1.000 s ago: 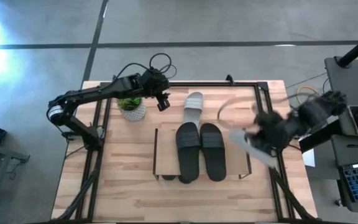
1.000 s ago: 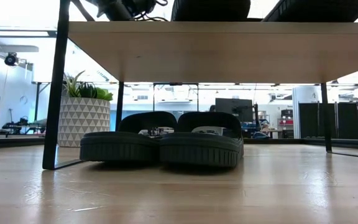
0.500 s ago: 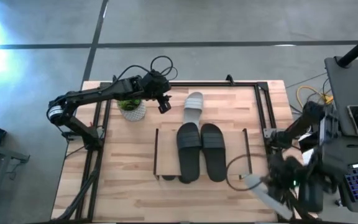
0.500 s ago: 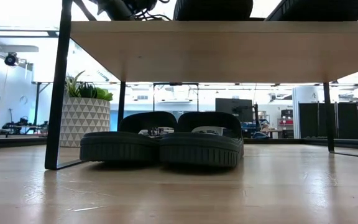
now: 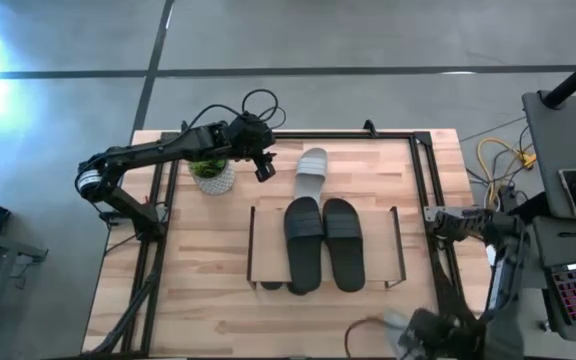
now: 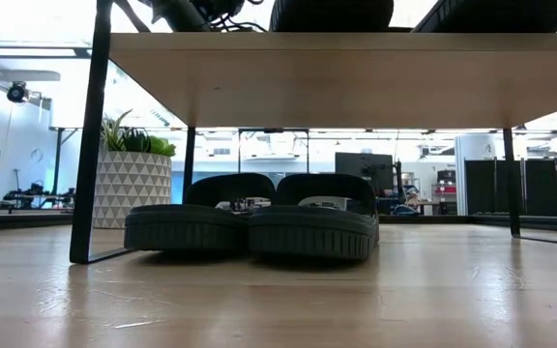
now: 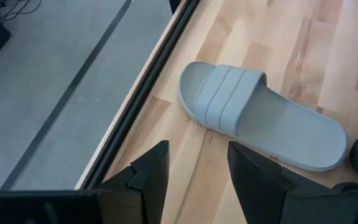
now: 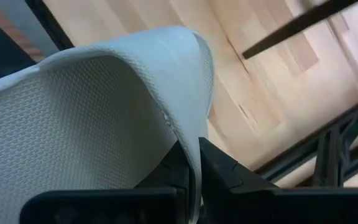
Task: Pick and place slides into the shelf
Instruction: Put the gray slide under the shelf
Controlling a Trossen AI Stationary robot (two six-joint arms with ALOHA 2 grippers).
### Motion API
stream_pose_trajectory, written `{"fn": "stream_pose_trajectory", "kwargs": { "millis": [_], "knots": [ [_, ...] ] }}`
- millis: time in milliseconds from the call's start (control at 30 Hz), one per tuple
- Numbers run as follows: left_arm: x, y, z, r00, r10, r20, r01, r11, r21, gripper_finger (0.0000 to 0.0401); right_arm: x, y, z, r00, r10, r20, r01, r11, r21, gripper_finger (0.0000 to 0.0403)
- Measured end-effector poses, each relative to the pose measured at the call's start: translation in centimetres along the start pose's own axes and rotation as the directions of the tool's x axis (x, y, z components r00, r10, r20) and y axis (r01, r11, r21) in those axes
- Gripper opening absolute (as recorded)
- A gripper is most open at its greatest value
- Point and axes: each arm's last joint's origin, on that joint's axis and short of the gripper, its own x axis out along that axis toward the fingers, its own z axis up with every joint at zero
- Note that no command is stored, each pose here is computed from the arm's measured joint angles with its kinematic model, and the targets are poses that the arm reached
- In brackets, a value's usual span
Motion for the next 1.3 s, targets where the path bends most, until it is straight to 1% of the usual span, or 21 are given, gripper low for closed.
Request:
{"fn": "stream_pose_trajectory", "kwargs": {
  "millis": [100, 233, 300, 367, 433, 500, 600, 667, 767, 867, 933, 1067, 1167, 1300],
  "knots": [
    [0.0, 0.0, 0.0, 1.0, 0.0, -0.001, 0.0, 1.0, 0.0, 0.015, 1.7, 1.1, -0.5, 0.999, -0.048, 0.012, 0.049, 0.994, -0.102, 0.0013],
    [0.0, 0.0, 0.0, 1.0, 0.0, -0.003, 0.0, 1.0, 0.001, 0.015, 4.4, 1.6, -0.2, 0.989, -0.145, 0.036, 0.149, 0.966, -0.21, 0.0013],
    [0.0, 0.0, 0.0, 1.0, -0.001, -0.004, 0.001, 1.0, 0.001, 0.015, 5.8, 2.0, 0.3, 0.982, -0.183, 0.051, 0.19, 0.944, -0.271, 0.0013],
    [0.0, 0.0, -0.1, 1.0, -0.001, -0.008, 0.001, 1.0, 0.001, 0.015, 7.1, 2.3, 0.9, 0.973, -0.223, 0.055, 0.228, 0.91, -0.345, 0.0013],
    [0.0, 0.0, -0.1, 1.0, -0.001, -0.01, 0.001, 1.0, 0.002, 0.015, 8.3, 2.8, 1.6, 0.966, -0.251, 0.064, 0.256, 0.892, -0.373, 0.0013],
    [0.0, 0.0, -0.1, 1.0, -0.001, -0.01, 0.001, 1.0, 0.002, 0.015, 8.9, 3.1, 2.3, 0.962, -0.253, 0.101, 0.272, 0.892, -0.361, 0.0013],
    [0.0, 0.0, -0.1, 1.0, -0.001, -0.011, 0.001, 1.0, 0.002, 0.015, 9.3, 3.4, 3.2, 0.96, -0.228, 0.163, 0.272, 0.898, -0.346, 0.0013],
    [0.0, 0.0, -0.1, 1.0, -0.001, -0.011, 0.001, 1.0, 0.002, 0.015, 10.0, 3.5, 3.7, 0.952, -0.243, 0.185, 0.294, 0.895, -0.336, 0.0013],
    [0.0, 0.0, -0.1, 1.0, -0.001, -0.012, 0.001, 1.0, 0.003, 0.015, 11.8, 3.3, 4.0, 0.94, -0.298, 0.166, 0.337, 0.888, -0.313, 0.0013],
    [0.0, 0.0, -0.1, 1.0, -0.001, -0.012, 0.001, 1.0, 0.003, 0.015, 13.6, 3.1, 4.0, 0.935, -0.33, 0.129, 0.353, 0.896, -0.269, 0.0013],
    [0.0, 0.0, -0.2, 1.0, -0.001, -0.017, 0.002, 1.0, 0.004, 0.015, 14.1, 3.1, 4.1, 0.936, -0.328, 0.129, 0.35, 0.907, -0.234, 0.0013],
    [0.0, -0.1, -0.4, 0.999, -0.004, -0.038, 0.004, 1.0, 0.009, 0.015, 14.7, 2.9, 4.2, 0.925, -0.353, 0.144, 0.375, 0.908, -0.187, 0.0015],
    [0.0, 0.0, -0.4, 0.999, -0.004, -0.038, 0.004, 1.0, 0.009, 0.015, 14.8, 2.8, 4.3, 0.922, -0.36, 0.145, 0.382, 0.907, -0.177, 0.0034],
    [0.0, -0.1, -0.4, 0.999, -0.004, -0.038, 0.004, 1.0, 0.009, 0.015, 14.9, 2.8, 4.3, 0.919, -0.368, 0.141, 0.387, 0.91, -0.151, 0.0086]
  ]
}}
